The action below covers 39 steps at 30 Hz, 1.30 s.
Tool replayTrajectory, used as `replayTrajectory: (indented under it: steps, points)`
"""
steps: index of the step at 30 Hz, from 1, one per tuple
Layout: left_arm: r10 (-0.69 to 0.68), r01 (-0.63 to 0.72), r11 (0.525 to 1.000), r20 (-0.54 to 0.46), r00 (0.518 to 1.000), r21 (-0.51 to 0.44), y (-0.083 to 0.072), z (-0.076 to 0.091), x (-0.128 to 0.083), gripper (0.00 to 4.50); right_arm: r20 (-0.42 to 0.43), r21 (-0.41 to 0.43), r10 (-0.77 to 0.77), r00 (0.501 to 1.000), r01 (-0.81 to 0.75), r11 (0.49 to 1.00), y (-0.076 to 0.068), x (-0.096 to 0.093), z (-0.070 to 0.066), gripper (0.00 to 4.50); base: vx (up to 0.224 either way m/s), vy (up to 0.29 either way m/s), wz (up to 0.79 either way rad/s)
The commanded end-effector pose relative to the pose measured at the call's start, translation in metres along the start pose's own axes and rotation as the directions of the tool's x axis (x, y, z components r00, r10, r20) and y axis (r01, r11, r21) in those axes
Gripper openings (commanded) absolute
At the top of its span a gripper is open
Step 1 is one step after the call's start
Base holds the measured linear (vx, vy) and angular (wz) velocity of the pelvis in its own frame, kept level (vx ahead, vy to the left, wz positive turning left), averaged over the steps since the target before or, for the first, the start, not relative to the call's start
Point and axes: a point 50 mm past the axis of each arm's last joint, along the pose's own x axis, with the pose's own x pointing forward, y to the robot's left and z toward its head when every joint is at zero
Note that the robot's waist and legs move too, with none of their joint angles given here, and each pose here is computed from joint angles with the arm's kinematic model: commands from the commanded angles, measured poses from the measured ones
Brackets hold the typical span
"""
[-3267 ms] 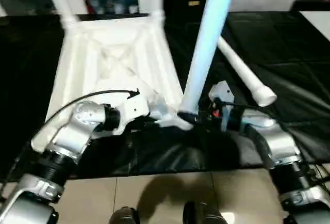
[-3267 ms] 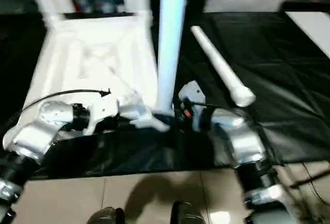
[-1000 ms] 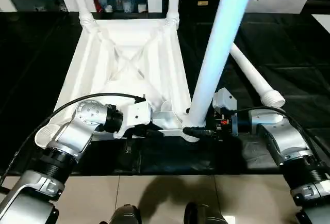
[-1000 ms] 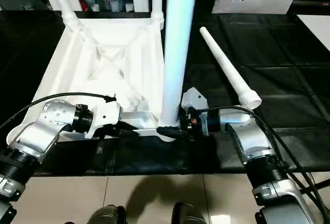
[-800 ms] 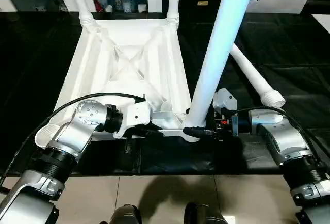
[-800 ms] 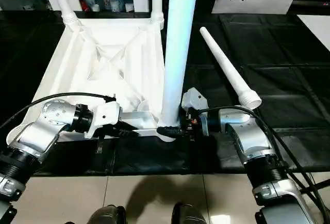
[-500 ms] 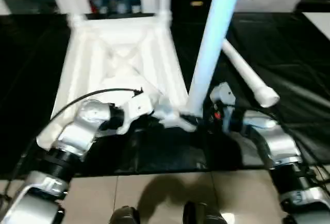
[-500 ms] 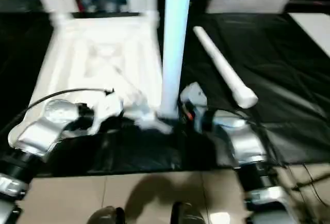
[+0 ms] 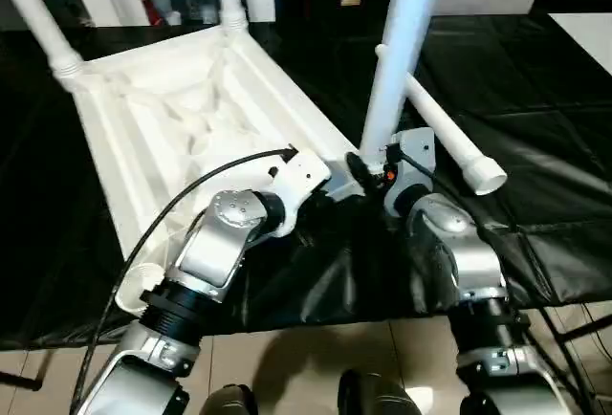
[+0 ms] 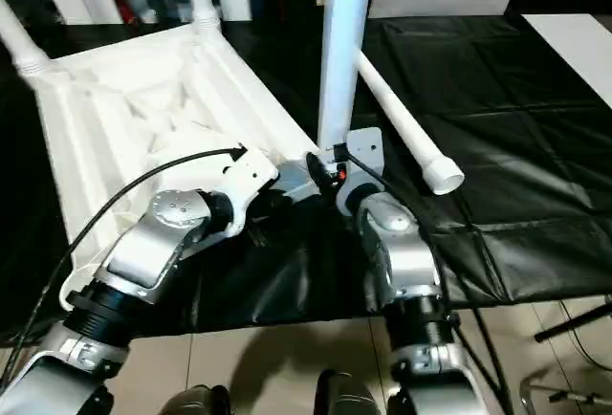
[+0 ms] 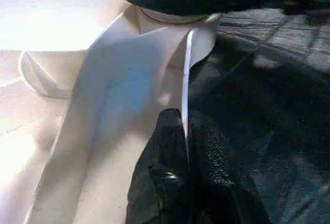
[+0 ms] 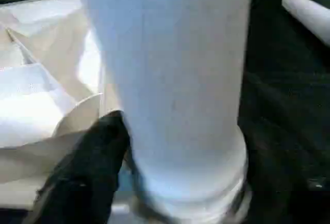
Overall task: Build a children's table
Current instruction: Rotate leg to tighten
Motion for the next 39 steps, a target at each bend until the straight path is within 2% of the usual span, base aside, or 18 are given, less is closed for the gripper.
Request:
replayTrajectory:
  steps: [1,3,7,9,11,13,15,16,18,19,21,23,24,27,30,33,39]
  points:
    - [0.064,-0.071,0.996,0.124,0.99,0.053,0.003,0.023,-0.003,0.0,-0.005,0.037,0.254,0.967,-0.254,0.967,0.045,0.006,-0.004,3.79,0.0,0.0,0.0]
    - [0.044,-0.054,0.996,0.121,0.992,0.078,0.005,0.02,-0.006,0.0,0.002,0.02,0.259,0.966,-0.259,0.966,0.039,0.004,-0.002,3.93,0.0,0.0,0.0]
    - [-0.041,0.029,0.992,0.101,0.994,0.122,0.009,0.007,-0.013,0.0,-0.004,-0.066,0.307,0.952,-0.306,0.95,0.014,-0.007,0.003,4.34,0.0,0.0,0.0]
    - [-0.107,0.093,0.983,0.082,0.991,0.16,0.012,-0.001,-0.019,0.0,-0.035,-0.143,0.369,0.929,-0.371,0.918,-0.002,-0.017,0.004,4.46,0.0,0.0,0.0]
    - [-0.115,0.101,0.981,0.077,0.99,0.165,0.013,-0.003,-0.02,0.0,-0.041,-0.151,0.376,0.926,-0.378,0.913,-0.005,-0.019,0.005,4.46,0.0,0.0,0.0]
    - [-0.209,0.194,0.954,0.042,0.977,0.23,0.014,-0.009,-0.027,0.0,-0.069,-0.187,0.429,0.901,-0.434,0.882,-0.019,-0.026,0.009,4.46,0.0,0.0,0.0]
    - [-0.274,0.261,0.925,0.011,0.962,0.275,0.015,-0.014,-0.032,0.0,-0.101,-0.214,0.475,0.874,-0.486,0.848,-0.026,-0.031,0.013,4.46,0.0,0.0,0.0]
    - [-0.274,0.261,0.925,0.011,0.962,0.275,0.015,-0.014,-0.032,0.0,-0.101,-0.214,0.475,0.874,-0.486,0.848,-0.026,-0.031,0.013,4.46,0.0,0.0,0.0]
    - [-0.342,0.325,0.893,0.002,0.94,0.311,0.015,-0.017,-0.036,0.0,-0.145,-0.231,0.529,0.836,-0.548,0.804,-0.03,-0.034,0.015,4.46,0.0,0.0,0.0]
    - [-0.379,0.361,0.876,-0.008,0.925,0.32,0.017,-0.019,-0.039,0.0,-0.174,-0.229,0.574,0.8,-0.6,0.766,-0.03,-0.037,0.017,4.46,0.0,0.0,0.0]
    - [-0.415,0.399,0.86,-0.017,0.909,0.318,0.018,-0.02,-0.041,0.0,-0.216,-0.243,0.615,0.758,-0.652,0.718,-0.03,-0.039,0.018,4.46,0.0,0.0,0.0]
    - [-0.427,0.41,0.855,-0.019,0.904,0.317,0.019,-0.02,-0.041,0.0,-0.23,-0.249,0.626,0.745,-0.667,0.702,-0.03,-0.04,0.017,4.46,0.0,0.0,0.0]
    - [-0.467,0.45,0.833,-0.028,0.884,0.322,0.02,-0.021,-0.044,0.0,-0.261,-0.255,0.665,0.7,-0.714,0.652,-0.028,-0.042,0.016,4.46,0.0,0.0,0.0]
    - [-0.52,0.505,0.795,-0.051,0.853,0.338,0.02,-0.022,-0.047,0.0,-0.293,-0.247,0.705,0.646,-0.763,0.597,-0.026,-0.043,0.015,4.46,0.0,0.0,0.0]
    - [-0.551,0.537,0.769,-0.066,0.832,0.346,0.019,-0.024,-0.049,0.0,-0.314,-0.236,0.724,0.613,-0.79,0.566,-0.026,-0.043,0.015,4.13,0.0,0.0,0.0]
    - [-0.554,0.54,0.765,-0.069,0.83,0.351,0.02,-0.024,-0.049,0.0,-0.328,-0.238,0.729,0.6,-0.8,0.551,-0.025,-0.043,0.015,4.02,0.0,0.0,0.0]
    - [-0.549,0.534,0.77,-0.064,0.833,0.348,0.025,-0.024,-0.049,0.0,-0.34,-0.238,0.739,0.582,-0.813,0.531,-0.026,-0.042,0.013,3.41,0.0,0.0,0.0]
